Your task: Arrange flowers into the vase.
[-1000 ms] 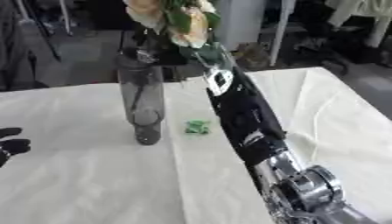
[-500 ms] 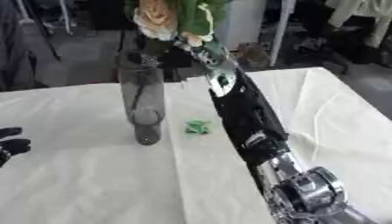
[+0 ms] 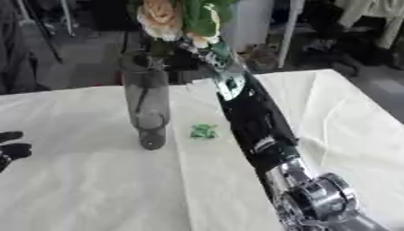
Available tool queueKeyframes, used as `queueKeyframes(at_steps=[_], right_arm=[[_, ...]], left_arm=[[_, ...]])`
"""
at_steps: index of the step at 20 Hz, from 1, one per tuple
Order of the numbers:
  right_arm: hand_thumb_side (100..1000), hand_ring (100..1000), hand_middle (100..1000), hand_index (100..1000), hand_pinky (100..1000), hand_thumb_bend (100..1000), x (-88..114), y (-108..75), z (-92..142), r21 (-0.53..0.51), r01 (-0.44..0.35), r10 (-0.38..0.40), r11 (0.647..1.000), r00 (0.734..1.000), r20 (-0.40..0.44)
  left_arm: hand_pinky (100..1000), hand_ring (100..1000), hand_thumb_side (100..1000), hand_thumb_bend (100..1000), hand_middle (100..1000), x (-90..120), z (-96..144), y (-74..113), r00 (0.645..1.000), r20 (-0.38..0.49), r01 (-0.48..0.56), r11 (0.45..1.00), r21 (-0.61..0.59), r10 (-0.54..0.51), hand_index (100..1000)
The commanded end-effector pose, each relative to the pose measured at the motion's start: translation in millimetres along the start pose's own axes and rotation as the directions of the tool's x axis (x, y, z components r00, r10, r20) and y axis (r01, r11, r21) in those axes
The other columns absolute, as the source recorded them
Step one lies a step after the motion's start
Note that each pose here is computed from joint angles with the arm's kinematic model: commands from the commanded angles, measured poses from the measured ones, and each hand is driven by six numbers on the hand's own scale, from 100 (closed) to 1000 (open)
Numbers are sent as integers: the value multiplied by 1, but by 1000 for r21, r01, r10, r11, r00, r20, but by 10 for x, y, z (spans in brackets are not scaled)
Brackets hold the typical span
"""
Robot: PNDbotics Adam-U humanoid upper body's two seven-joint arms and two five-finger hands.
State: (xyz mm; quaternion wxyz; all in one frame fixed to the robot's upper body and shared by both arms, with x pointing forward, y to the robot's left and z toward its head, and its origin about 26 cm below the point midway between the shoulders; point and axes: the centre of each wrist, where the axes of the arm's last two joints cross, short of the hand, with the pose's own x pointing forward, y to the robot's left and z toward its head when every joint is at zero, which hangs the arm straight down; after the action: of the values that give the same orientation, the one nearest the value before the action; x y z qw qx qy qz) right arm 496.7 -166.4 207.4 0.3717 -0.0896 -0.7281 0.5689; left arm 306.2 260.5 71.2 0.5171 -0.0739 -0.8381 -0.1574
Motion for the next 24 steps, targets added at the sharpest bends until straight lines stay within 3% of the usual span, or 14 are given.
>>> queueKeyframes(at_steps=[1, 13, 24], right_arm=[[897, 972, 887, 955, 998, 552, 21, -184, 47, -36, -29, 29, 999, 1000, 11], [891, 976, 926, 956, 1000, 546, 27, -191, 50, -45, -31, 32, 999, 999, 25], [888, 966, 931, 965, 1000, 557, -61, -171, 140, -49, -27, 26, 998, 1000, -17]], left_arm=[[765, 724, 983, 830, 752, 56, -21, 72, 1000, 15, 26, 1000, -2, -26, 793], [765, 724, 983, 830, 752, 56, -20, 74, 1000, 15, 25, 1000, -1, -25, 793], [764, 723, 984, 829, 752, 55, -11, 82, 1000, 13, 27, 1000, 2, -27, 793]])
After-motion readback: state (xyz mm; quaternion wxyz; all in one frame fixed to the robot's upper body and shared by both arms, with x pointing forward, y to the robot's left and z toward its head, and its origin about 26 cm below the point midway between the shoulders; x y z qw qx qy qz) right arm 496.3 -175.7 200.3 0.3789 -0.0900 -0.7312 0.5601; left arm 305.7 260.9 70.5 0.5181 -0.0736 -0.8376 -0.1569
